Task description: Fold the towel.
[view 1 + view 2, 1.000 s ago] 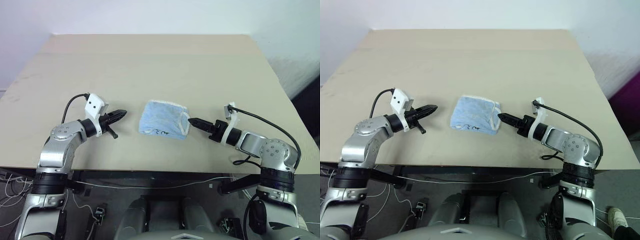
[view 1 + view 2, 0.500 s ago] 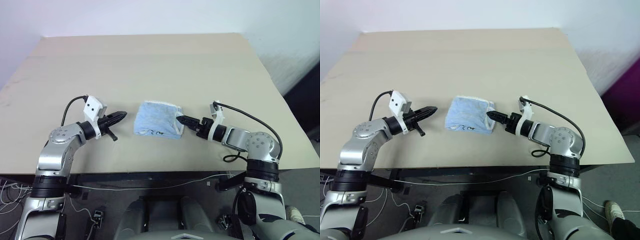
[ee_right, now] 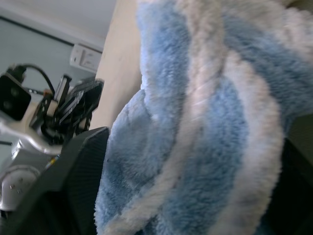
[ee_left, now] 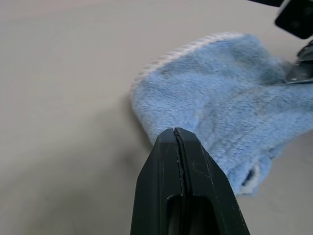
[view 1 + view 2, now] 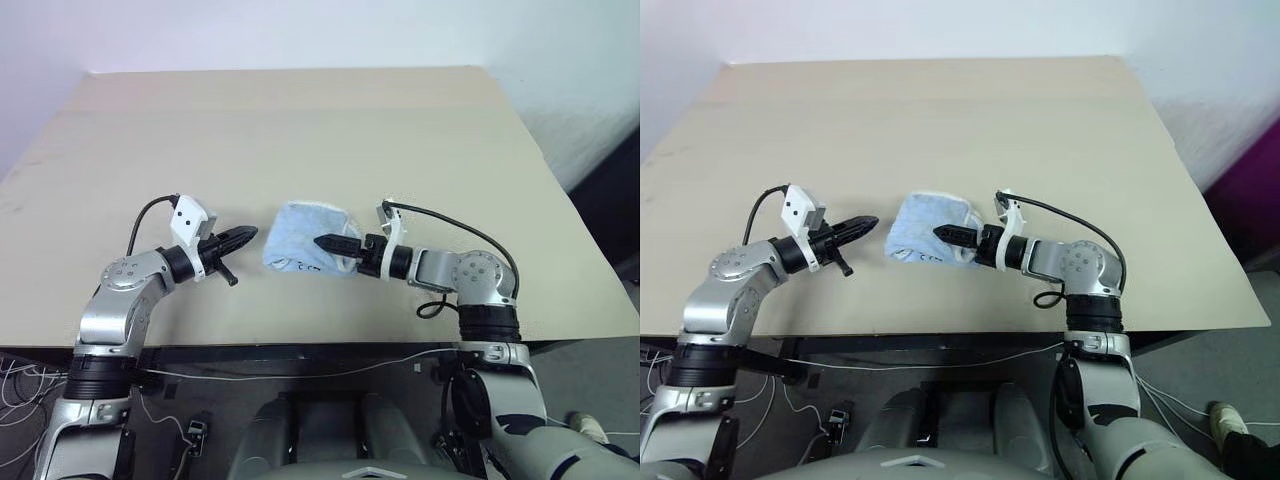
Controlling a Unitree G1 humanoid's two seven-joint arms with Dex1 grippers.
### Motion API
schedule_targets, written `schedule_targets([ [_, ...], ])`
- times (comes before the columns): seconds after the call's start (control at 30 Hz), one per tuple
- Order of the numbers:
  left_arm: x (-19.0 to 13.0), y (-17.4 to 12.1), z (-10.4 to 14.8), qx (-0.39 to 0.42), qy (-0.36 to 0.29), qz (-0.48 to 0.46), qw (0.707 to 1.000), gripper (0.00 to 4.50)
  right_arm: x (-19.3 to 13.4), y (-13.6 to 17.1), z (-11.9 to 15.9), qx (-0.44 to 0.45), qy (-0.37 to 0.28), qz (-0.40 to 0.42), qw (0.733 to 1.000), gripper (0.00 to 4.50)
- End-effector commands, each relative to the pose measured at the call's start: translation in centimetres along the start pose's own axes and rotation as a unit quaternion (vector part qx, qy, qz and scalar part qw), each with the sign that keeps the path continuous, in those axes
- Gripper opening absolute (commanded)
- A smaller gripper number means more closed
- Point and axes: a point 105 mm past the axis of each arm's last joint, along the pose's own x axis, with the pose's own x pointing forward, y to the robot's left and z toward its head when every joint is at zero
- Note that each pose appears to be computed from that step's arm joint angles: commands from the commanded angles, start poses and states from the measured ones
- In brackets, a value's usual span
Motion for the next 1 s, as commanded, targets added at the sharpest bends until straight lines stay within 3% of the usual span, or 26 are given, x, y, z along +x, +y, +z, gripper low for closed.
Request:
schedule_targets([
  [0.03,-0.3,-0.1,1.2,0.012,-0.019,-0.001,1.000,0.00,0.0,0.9,0.7,0.004,-0.011,0.022,1.000,3.15],
  [0.33,0.1,-0.5,1.3,0.010,-0.022,-0.011,1.000,0.00,-1.1,1.1,1.0,0.018,-0.039,0.032,0.999,0.05],
  [0.53,0.4,-0.7,1.4,0.012,-0.023,-0.020,0.999,0.00,-2.0,1.6,3.0,0.026,-0.108,0.035,0.993,0.05],
  [0.67,0.6,-0.8,1.4,0.014,-0.023,-0.025,0.999,0.00,-5.1,2.1,5.7,0.017,-0.199,0.027,0.980,0.05],
  [0.8,1.0,-1.2,1.2,0.009,-0.023,-0.035,0.999,0.00,-11.3,0.5,9.9,0.041,-0.340,-0.036,0.939,0.05],
  [1.0,2.2,-2.0,0.8,0.001,-0.024,-0.056,0.998,0.00,-19.6,-1.7,12.4,0.068,-0.470,-0.137,0.869,0.05],
])
